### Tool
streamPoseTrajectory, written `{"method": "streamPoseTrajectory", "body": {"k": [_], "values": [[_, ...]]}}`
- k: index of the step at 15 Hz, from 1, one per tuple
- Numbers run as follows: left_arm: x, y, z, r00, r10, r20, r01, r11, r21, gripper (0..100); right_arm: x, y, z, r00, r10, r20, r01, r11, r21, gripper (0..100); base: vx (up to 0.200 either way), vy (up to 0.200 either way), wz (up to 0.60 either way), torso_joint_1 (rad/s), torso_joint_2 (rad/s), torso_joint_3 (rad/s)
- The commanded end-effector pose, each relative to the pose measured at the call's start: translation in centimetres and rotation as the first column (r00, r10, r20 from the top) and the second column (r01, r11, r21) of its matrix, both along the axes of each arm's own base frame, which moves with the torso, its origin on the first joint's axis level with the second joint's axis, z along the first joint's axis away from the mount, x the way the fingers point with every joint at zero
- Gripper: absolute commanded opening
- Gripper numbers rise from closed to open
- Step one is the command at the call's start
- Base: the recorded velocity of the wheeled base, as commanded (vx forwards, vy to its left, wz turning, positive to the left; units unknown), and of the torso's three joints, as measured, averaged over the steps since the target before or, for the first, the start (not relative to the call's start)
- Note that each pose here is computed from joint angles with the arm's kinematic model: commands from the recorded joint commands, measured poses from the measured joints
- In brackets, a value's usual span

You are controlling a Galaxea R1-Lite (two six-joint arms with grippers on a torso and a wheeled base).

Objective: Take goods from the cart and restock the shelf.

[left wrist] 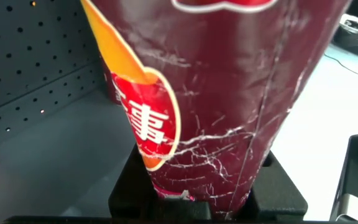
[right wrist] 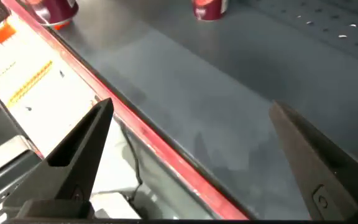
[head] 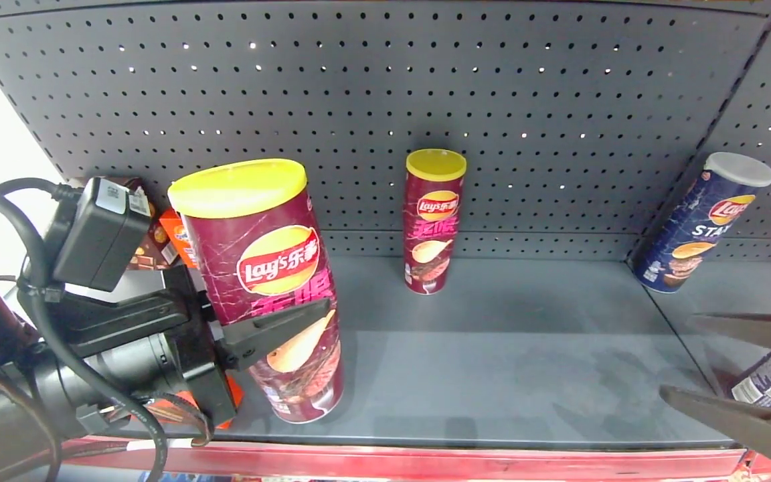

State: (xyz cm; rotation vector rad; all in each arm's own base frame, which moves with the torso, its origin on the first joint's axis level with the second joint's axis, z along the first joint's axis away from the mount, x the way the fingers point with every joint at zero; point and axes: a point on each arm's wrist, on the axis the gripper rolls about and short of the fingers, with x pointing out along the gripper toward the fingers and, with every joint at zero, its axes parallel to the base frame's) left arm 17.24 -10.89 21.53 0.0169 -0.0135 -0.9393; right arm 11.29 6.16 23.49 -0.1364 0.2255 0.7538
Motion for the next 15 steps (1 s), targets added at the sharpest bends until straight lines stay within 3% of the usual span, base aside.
{"method": "streamPoseTrajectory", "body": {"k": [1,8,11,15], "values": [[0.1,0.0,-0.1,1.000,0.004,-0.004,-0.004,1.000,0.002,0,4.1,2.9,-0.4,0.997,0.060,-0.039,-0.061,0.998,-0.018,100,0.000,0.000,0.00,0.000,0.00,0.000],[0.0,0.1,0.0,1.000,0.010,-0.001,-0.010,1.000,-0.001,0,11.8,6.6,-0.8,0.998,0.064,0.025,-0.064,0.998,0.004,100,0.000,0.000,0.00,0.000,0.00,0.000],[0.1,0.2,0.0,1.000,0.014,-0.003,-0.014,1.000,-0.002,0,16.1,6.4,-1.8,0.969,0.208,0.135,-0.215,0.976,0.040,100,0.000,0.000,0.00,0.000,0.00,0.000],[0.2,0.2,-0.1,1.000,0.014,-0.012,-0.014,1.000,-0.003,0,20.6,5.2,-3.0,0.913,0.343,0.219,-0.351,0.936,-0.002,100,0.000,0.000,0.00,0.000,0.00,0.000]]}}
